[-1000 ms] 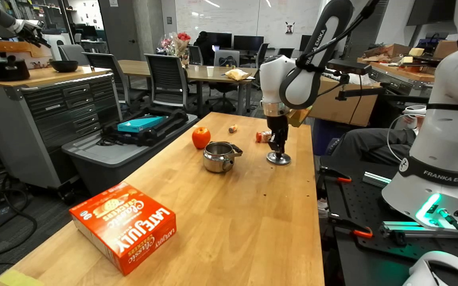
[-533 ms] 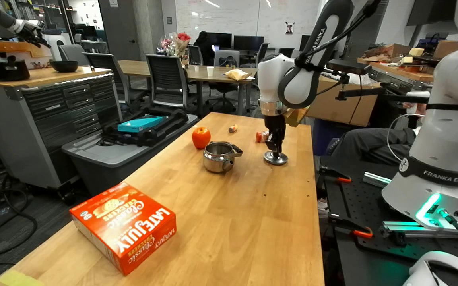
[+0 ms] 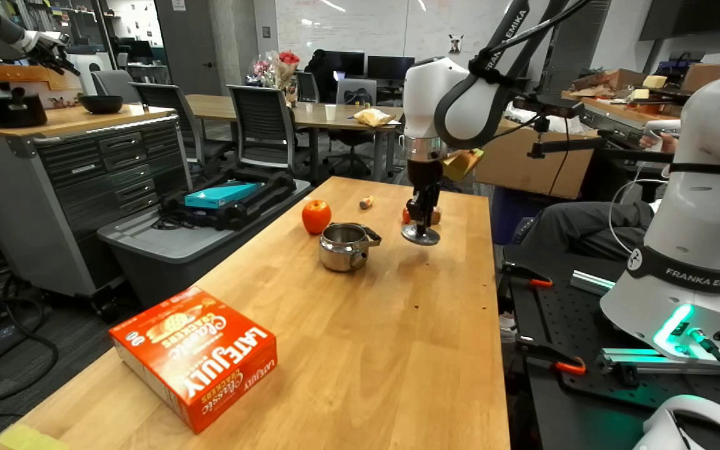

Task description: Take the lid and put it on the pot

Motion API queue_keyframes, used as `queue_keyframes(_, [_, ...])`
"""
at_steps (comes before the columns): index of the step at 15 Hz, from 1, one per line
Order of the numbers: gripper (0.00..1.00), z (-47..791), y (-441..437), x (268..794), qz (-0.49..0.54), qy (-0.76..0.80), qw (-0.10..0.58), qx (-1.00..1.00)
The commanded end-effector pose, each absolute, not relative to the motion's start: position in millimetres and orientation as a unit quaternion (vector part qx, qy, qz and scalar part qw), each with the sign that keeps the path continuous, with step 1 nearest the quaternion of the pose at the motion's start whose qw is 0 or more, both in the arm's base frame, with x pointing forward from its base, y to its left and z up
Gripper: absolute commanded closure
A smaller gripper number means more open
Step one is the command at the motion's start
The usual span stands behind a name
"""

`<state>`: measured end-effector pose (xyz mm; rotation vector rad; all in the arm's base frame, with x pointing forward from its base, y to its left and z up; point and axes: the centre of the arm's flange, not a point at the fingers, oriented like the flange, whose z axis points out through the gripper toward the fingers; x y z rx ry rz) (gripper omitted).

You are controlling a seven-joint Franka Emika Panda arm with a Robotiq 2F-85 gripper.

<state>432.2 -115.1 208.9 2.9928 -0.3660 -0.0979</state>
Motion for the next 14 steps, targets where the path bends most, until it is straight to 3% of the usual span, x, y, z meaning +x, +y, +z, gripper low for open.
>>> queue_keyframes(1, [0.93,251.7,-106.0,423.7,-0.021,-0.119,0.053,0.991])
queue_keyframes(14, [0.93,321.9,-49.2,470.4,0.027,-0.119,0.031,0.992])
